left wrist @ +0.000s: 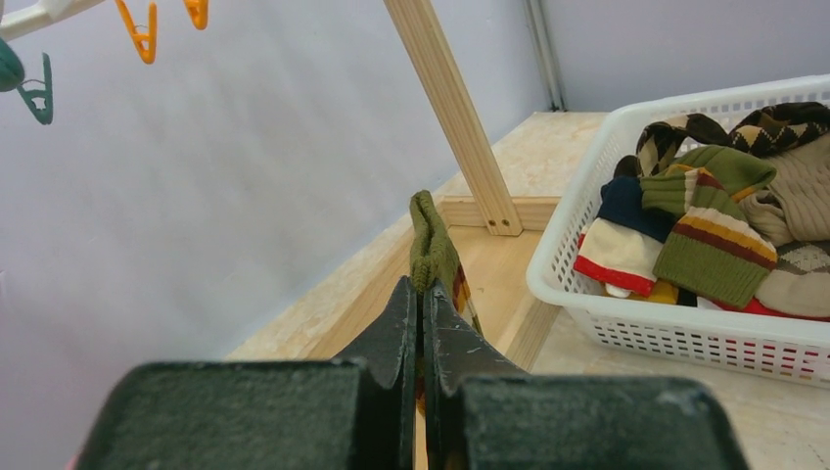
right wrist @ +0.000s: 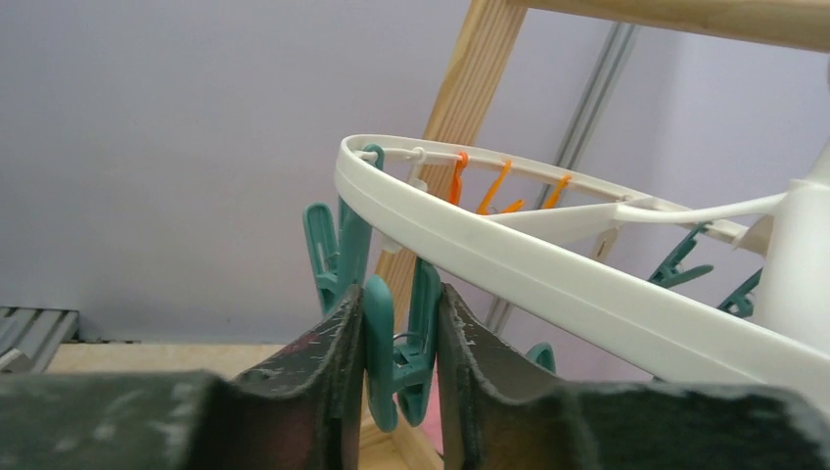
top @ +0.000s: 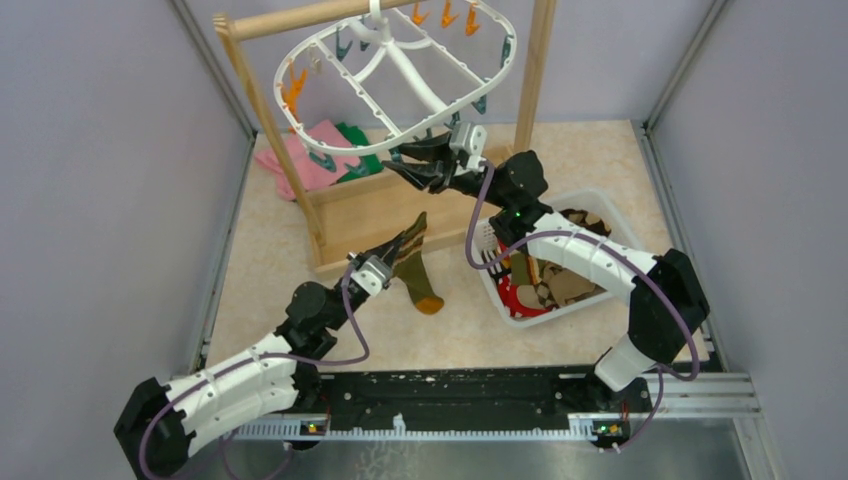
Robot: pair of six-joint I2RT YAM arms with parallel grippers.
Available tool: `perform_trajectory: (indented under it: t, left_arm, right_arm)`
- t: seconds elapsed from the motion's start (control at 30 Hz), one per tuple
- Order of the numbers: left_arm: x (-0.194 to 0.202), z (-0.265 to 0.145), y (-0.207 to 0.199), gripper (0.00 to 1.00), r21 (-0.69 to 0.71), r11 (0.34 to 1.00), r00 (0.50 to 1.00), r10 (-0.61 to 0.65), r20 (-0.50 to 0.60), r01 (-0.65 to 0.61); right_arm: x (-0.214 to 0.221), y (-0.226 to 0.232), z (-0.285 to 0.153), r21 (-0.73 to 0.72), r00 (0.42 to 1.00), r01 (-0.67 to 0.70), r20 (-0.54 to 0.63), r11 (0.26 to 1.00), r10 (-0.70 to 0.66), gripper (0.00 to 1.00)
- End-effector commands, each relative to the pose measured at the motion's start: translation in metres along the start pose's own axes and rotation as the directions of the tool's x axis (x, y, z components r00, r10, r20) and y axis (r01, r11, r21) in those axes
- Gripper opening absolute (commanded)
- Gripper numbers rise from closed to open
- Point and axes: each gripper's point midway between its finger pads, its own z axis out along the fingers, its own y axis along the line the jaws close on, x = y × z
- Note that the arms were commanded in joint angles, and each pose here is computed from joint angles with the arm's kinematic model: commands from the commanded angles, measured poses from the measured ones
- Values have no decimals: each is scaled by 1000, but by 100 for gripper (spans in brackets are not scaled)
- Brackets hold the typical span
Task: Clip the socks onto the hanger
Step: Open the clamp at the hanger.
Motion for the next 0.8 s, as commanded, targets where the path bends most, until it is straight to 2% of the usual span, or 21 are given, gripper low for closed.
perform_trajectory:
  t: [0.0, 0.1, 0.47, 0.77]
  left_arm:
    - [-30, 7, 16, 0, -48, 999, 995, -15, 99, 20]
    - [-34, 10, 24, 0, -70, 997, 994, -6, 107, 14]
    - [-64, 30, 43, 0, -74, 997, 983, -14, 182, 28]
    - [-66, 49, 67, 0, -101, 989, 981, -89, 174, 108]
  right_arm:
    - [-28, 16, 10, -69, 998, 10, 67, 998, -5, 17]
    - [-30, 17, 9, -68, 998, 9, 67, 998, -5, 1]
    - [-29, 23, 5, -76, 998, -8, 59, 997, 13, 0]
    - [-28, 24, 4, -82, 998, -12, 54, 997, 16, 0]
